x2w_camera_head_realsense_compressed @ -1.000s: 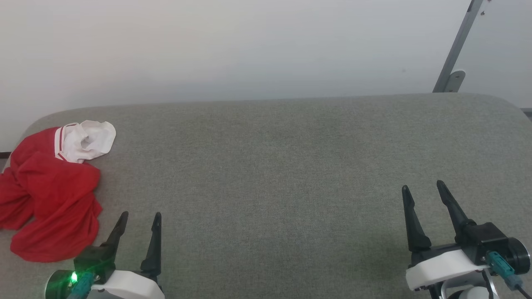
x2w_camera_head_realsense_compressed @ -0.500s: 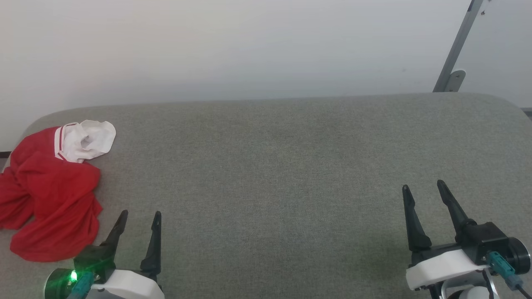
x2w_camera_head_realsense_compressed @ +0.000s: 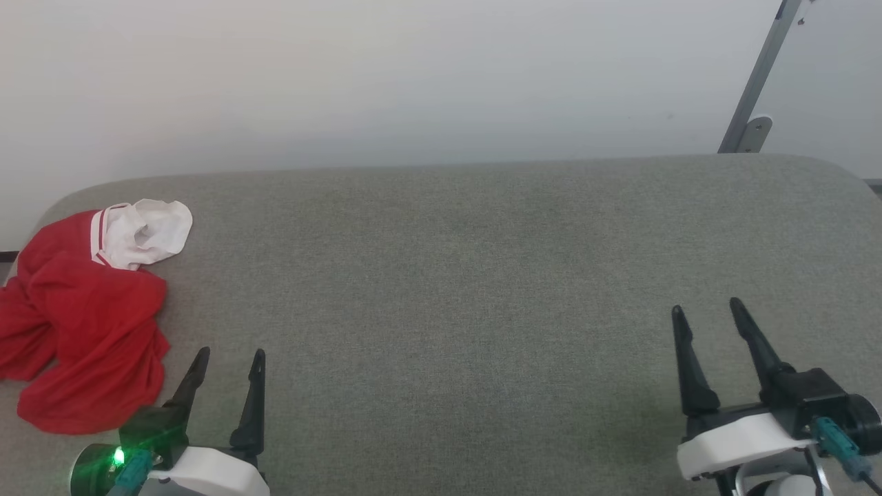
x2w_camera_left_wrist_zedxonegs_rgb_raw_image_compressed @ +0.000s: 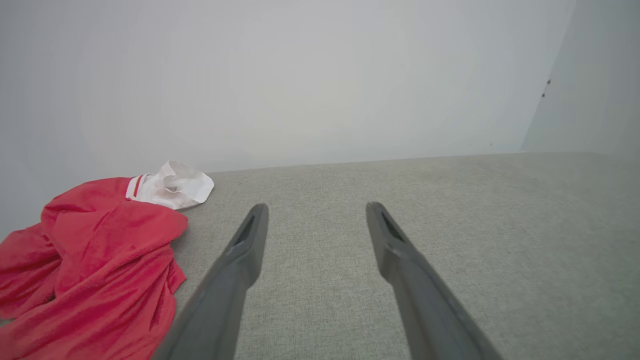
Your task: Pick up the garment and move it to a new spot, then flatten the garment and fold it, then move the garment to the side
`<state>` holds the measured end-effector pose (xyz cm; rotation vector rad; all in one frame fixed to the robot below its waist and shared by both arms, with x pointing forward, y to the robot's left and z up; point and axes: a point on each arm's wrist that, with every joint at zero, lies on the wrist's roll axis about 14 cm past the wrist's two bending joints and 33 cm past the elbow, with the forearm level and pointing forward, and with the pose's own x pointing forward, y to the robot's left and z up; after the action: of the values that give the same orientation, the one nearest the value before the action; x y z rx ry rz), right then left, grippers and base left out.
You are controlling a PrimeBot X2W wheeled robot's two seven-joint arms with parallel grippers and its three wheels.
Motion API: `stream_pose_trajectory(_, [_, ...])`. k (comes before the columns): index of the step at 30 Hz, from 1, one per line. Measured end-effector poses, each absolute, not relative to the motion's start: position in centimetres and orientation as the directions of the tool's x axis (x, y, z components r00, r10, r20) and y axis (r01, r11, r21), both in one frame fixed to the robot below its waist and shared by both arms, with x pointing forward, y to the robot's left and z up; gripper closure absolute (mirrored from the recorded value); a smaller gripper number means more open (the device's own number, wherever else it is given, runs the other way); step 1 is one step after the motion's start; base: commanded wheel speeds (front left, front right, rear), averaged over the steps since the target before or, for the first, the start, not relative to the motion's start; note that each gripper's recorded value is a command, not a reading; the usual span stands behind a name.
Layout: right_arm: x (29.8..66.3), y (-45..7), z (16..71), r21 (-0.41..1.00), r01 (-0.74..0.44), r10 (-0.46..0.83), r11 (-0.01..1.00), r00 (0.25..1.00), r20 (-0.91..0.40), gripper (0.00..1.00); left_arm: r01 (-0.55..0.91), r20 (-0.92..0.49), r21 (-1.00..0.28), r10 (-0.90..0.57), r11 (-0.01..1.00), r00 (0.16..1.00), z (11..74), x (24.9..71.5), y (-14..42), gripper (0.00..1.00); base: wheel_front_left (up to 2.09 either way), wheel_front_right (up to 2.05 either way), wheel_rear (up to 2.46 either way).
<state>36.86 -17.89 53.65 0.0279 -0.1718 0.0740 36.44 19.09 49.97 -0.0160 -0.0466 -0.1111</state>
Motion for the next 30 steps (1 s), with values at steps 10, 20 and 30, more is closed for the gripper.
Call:
stream_pose_trajectory(10, [36.7, -19.6, 53.1, 0.02, -0.023, 0.02, 1.0, 0.988, 0.154, 0.0, 0.108, 0.055, -0.01, -0.108, 0.994, 0.993, 50.2, 36.4, 19.3, 0.0, 0.0, 0.0, 0.0])
stream_pose_trajectory(20, [36.6, -19.9, 52.9, 0.022, -0.016, 0.013, 1.0, 0.989, 0.147, 0.0, 0.112, 0.063, -0.017, -0.111, 0.994, 0.992, 50.4, 36.4, 19.0, 0.0, 0.0, 0.0, 0.0])
stream_pose_trajectory(30, [36.5, -19.8, 53.0, 0.022, -0.018, 0.014, 1.0, 0.989, 0.15, 0.0, 0.111, 0.057, -0.022, -0.109, 0.994, 0.992, 50.2, 36.0, 18.9, 0.0, 0.0, 0.0, 0.0])
